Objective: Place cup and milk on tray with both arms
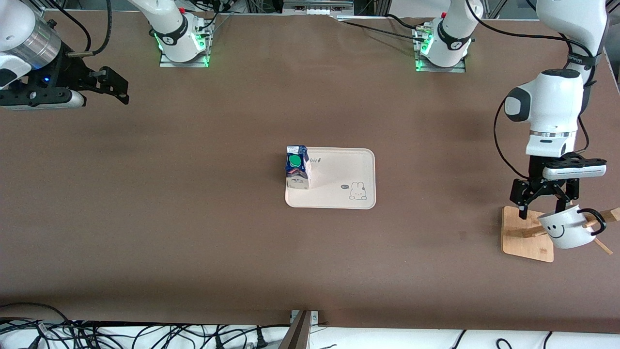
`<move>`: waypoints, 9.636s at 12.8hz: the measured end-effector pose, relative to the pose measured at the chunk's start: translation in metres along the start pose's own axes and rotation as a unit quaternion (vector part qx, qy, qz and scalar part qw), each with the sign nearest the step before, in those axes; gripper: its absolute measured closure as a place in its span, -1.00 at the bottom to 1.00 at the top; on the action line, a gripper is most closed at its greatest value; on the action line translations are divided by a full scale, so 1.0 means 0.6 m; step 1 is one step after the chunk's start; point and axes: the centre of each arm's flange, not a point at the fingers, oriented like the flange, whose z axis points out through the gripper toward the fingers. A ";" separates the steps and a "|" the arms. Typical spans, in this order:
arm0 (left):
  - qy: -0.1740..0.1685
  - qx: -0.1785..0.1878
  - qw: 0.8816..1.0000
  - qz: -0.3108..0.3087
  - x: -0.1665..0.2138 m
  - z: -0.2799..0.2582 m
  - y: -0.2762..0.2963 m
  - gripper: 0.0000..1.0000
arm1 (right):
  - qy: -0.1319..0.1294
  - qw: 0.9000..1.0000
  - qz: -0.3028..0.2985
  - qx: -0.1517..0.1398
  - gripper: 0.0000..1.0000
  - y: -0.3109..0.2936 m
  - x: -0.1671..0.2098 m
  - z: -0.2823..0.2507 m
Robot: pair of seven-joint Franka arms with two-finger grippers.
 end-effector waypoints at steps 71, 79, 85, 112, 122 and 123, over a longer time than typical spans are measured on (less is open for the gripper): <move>-0.575 -0.176 0.795 0.080 -0.110 -0.057 0.725 0.85 | 0.012 1.000 0.025 0.001 -1.00 0.044 0.026 -0.011; -0.566 -0.159 0.803 0.096 -0.128 0.005 0.739 0.85 | 0.008 1.000 0.028 0.001 -1.00 0.049 0.030 -0.006; -0.565 -0.142 0.806 0.105 -0.134 0.023 0.722 0.85 | 0.008 0.999 0.031 0.001 -1.00 0.055 0.030 -0.006; -0.496 -0.047 0.867 -0.033 0.359 -0.163 0.136 -1.00 | 0.009 0.999 0.031 0.001 -1.00 0.055 0.031 -0.006; -0.505 -0.045 0.861 -0.036 0.369 -0.186 0.071 -1.00 | 0.009 0.999 0.031 0.001 -1.00 0.055 0.031 -0.006; -0.510 -0.044 0.858 -0.036 0.366 -0.187 0.069 -1.00 | 0.009 0.999 0.031 0.001 -1.00 0.055 0.031 -0.006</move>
